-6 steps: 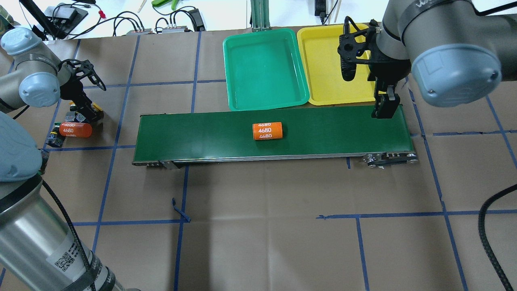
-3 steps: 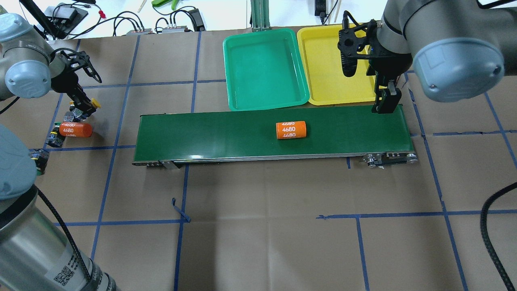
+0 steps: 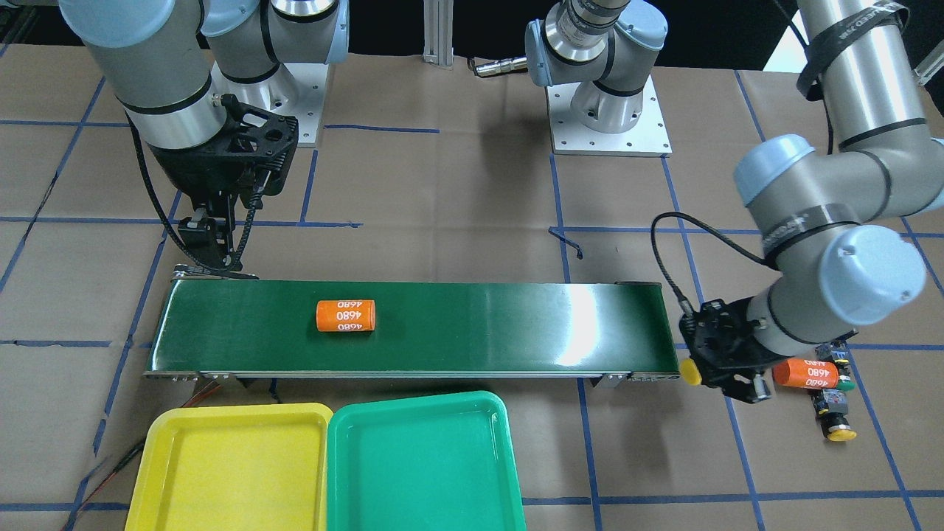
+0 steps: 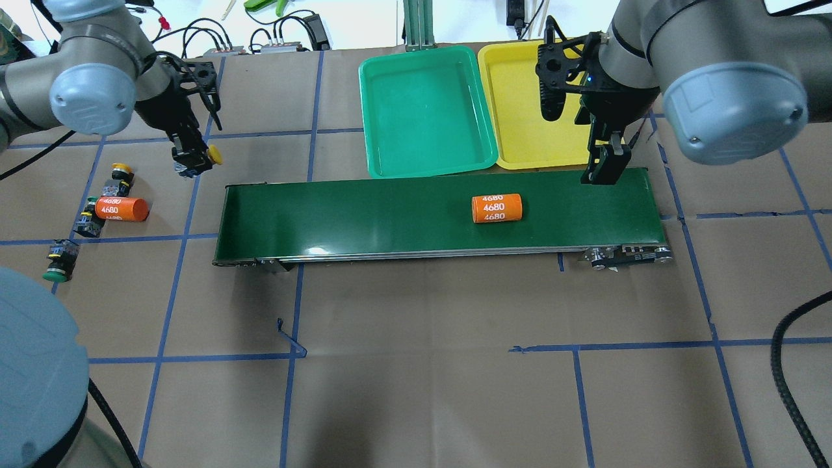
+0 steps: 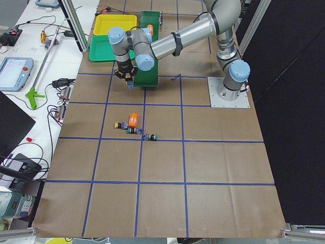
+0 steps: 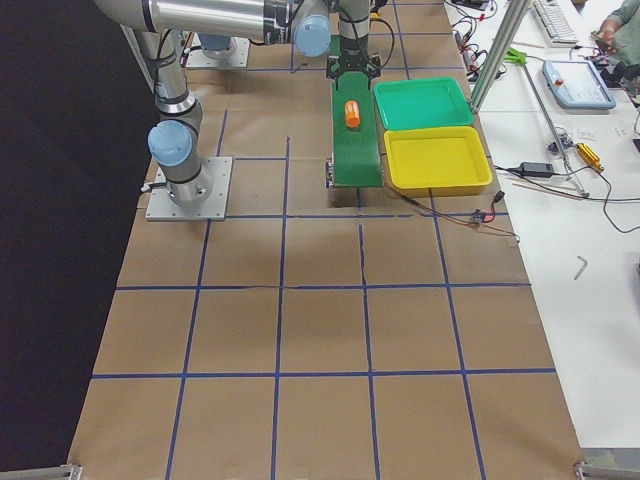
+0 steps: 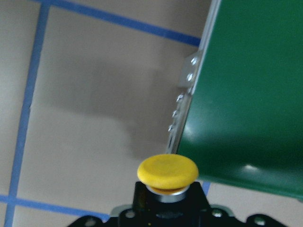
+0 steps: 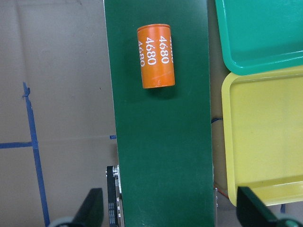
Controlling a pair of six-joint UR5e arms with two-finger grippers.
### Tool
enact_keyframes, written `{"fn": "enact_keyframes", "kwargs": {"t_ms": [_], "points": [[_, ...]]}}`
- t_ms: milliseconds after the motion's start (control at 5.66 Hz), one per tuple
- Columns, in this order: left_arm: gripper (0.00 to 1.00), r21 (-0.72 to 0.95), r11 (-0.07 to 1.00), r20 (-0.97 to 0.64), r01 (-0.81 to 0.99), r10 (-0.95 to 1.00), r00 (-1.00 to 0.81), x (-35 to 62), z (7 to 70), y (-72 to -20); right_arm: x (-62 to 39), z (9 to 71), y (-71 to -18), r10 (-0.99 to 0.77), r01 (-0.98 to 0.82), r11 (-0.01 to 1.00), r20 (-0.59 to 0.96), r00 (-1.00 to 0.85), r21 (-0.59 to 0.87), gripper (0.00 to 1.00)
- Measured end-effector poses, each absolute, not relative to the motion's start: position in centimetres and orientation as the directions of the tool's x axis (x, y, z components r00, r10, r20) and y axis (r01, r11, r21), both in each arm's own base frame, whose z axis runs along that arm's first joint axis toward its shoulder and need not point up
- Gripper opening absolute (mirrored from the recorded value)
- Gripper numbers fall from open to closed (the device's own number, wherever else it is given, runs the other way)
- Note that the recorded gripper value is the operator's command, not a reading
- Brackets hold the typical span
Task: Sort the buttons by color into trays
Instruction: 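Carry the yellow-capped button onto the conveyor and release it, then reach left gripper to another orange cylinder while right waits at belt end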
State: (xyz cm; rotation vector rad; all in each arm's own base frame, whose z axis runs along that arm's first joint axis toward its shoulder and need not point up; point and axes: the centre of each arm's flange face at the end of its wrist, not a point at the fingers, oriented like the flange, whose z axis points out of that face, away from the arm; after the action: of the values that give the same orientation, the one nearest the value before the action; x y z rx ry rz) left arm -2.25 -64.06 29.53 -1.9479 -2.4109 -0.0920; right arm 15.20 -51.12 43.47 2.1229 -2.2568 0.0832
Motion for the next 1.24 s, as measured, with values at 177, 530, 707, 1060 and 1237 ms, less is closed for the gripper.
{"fn": "enact_keyframes", "kwargs": {"t_ms": [177, 530, 707, 1060, 1237], "points": [[0.04, 0.02, 0.114, 0.099, 0.993, 0.988, -0.115, -6.6, 28.8, -61.7, 15.2, 43.3, -50.9, -0.997, -0.998, 0.06, 0.05, -0.06, -0.011, 1.0], [0.26, 0.045, 0.005, 0.15, 0.999, 0.989, -0.012, -10.7, 26.6, -56.6, 15.3, 42.9, -50.3, -0.998, -0.998, 0.06, 0.0, -0.06, -0.005, 1.0], [0.98, 0.052, -0.018, 0.148, 0.998, 0.989, 0.01, -11.7, 25.6, -55.2, 15.2, 42.9, -50.1, -0.997, -0.997, 0.079, -0.012, -0.079, -0.002, 1.0], [0.99, 0.059, -0.018, 0.121, 0.998, 0.993, 0.011, -11.6, 25.8, -55.0, 15.3, 42.8, -50.2, -0.99, -0.99, 0.141, -0.013, -0.141, -0.004, 1.0], [0.99, 0.064, 0.015, 0.096, 0.998, 0.995, -0.021, -10.0, 27.2, -56.0, 15.2, 42.5, -50.2, -0.99, -0.99, 0.139, -0.023, -0.139, 0.004, 1.0]]}}
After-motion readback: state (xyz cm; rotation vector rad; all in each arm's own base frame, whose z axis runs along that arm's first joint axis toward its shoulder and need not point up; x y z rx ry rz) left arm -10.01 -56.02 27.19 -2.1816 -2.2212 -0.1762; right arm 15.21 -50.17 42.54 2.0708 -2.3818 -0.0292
